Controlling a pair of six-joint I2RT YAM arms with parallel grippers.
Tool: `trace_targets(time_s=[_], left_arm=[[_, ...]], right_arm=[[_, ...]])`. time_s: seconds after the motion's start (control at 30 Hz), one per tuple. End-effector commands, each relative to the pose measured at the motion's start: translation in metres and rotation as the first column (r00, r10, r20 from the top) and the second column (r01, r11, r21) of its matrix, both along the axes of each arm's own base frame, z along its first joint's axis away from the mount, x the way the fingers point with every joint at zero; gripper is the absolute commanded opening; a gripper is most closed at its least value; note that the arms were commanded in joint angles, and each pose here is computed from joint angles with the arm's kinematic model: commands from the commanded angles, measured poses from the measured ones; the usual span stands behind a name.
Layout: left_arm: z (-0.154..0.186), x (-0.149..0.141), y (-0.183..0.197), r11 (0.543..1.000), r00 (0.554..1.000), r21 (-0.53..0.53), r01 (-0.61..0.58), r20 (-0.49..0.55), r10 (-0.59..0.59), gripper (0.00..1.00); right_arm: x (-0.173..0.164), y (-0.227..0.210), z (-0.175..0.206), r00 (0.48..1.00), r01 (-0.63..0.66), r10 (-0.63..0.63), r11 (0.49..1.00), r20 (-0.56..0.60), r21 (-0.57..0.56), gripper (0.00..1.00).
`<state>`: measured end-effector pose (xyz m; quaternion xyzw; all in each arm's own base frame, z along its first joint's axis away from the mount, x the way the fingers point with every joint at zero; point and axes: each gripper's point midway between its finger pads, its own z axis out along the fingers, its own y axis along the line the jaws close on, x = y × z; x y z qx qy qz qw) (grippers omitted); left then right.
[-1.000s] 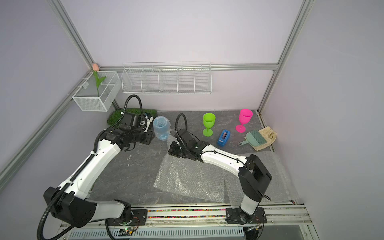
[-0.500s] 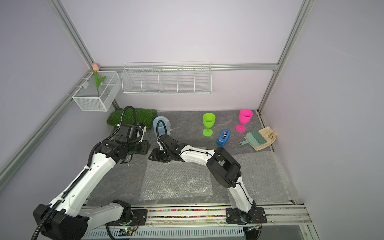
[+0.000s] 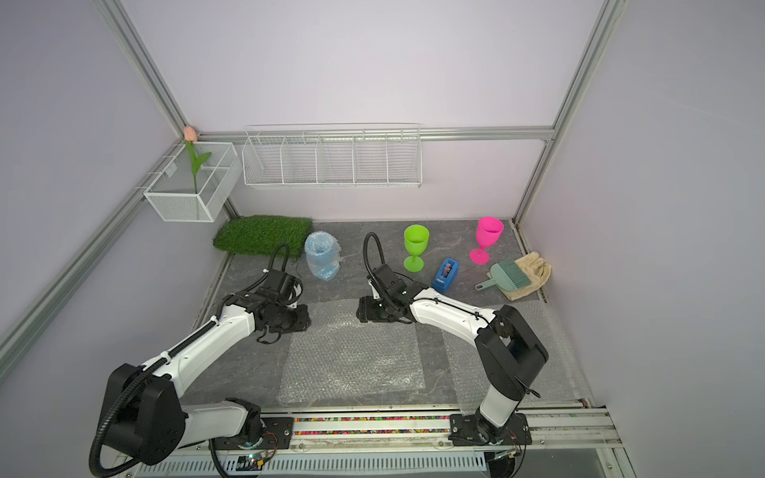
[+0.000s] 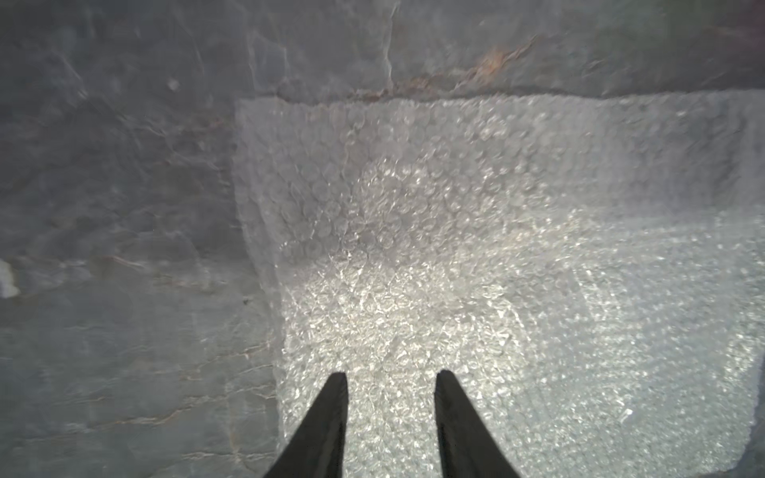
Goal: Wrap wine glasses in bubble wrap
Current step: Place the bubble wrap at the center of the board.
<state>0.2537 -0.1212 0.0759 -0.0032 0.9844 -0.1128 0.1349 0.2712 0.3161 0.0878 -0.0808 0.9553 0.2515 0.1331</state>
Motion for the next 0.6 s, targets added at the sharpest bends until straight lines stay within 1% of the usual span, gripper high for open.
trace_targets(time_s=[0.0,0.13,0.2,0.37,0.57], left_arm=[[-0.018,-0.002,-0.008,0.997,0.998,-0.056,-0.049,-0.041,0.047,0.37],[-0.038,-0.006,-0.015,0.995,0.996,-0.091,-0.038,-0.080,0.031,0.37],[-0.045,-0.005,-0.022,0.992,0.996,-0.121,-0.020,-0.084,0.010,0.36],[-0.057,0.000,-0.031,0.988,0.996,-0.153,0.004,-0.091,-0.018,0.36],[-0.058,0.009,-0.040,0.986,0.995,-0.164,0.034,-0.091,-0.049,0.35]], right_arm=[[-0.007,-0.029,-0.027,0.999,-0.022,0.019,0.996,-0.035,-0.090,0.63],[-0.009,-0.030,-0.043,0.996,-0.053,0.047,0.996,-0.074,-0.072,0.63],[-0.008,-0.033,-0.049,0.996,-0.042,0.036,0.997,-0.086,-0.070,0.63],[-0.003,-0.059,-0.064,0.995,0.017,-0.032,0.989,-0.099,-0.144,0.62],[0.005,-0.084,-0.061,0.995,0.065,-0.079,0.979,-0.066,-0.195,0.62]])
